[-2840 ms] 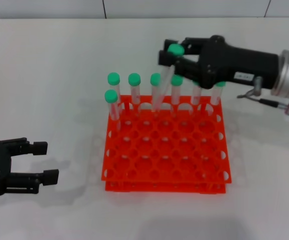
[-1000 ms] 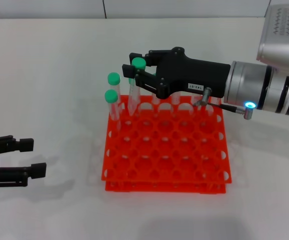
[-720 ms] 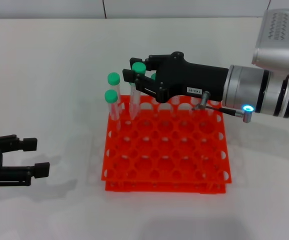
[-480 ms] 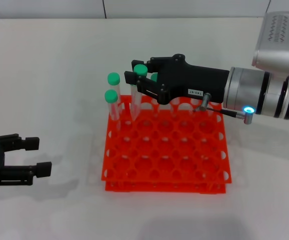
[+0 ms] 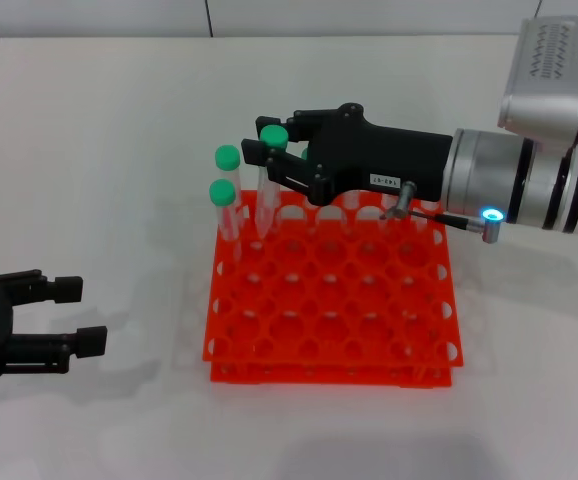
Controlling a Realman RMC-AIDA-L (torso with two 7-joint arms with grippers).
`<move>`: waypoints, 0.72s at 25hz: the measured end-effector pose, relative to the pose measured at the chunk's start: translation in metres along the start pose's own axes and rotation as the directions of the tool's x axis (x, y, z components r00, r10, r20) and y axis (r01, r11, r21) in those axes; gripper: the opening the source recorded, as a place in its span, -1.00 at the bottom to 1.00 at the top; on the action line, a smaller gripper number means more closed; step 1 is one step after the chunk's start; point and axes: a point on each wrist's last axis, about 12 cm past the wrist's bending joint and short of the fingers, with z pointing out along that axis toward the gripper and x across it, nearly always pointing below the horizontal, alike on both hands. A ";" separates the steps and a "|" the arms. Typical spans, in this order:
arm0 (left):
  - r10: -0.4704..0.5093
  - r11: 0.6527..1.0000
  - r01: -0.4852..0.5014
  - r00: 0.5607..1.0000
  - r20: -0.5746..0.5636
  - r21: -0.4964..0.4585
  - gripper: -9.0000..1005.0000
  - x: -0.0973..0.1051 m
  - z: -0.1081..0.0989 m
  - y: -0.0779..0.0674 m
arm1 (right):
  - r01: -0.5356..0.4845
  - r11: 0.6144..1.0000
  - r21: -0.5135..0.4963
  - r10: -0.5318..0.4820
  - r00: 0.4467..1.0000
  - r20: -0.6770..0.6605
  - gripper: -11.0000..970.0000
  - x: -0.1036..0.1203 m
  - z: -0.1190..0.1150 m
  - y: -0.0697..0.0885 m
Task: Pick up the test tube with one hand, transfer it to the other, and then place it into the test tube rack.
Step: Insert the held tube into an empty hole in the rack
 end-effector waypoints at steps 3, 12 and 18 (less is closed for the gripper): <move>-0.001 1.000 0.001 1.000 0.000 0.001 0.72 0.000 0.000 0.000 | 0.003 1.000 -0.006 -0.003 1.000 0.000 -0.43 -0.001 0.002 0.000; 0.002 1.000 -0.002 1.000 -0.004 0.005 0.72 0.000 0.001 0.000 | 0.021 1.000 0.003 -0.021 1.000 -0.004 -0.43 0.000 0.005 0.001; 0.004 1.000 -0.004 1.000 -0.007 0.011 0.72 -0.001 0.003 0.000 | 0.030 0.999 0.013 -0.030 0.999 -0.013 -0.43 0.002 0.004 -0.001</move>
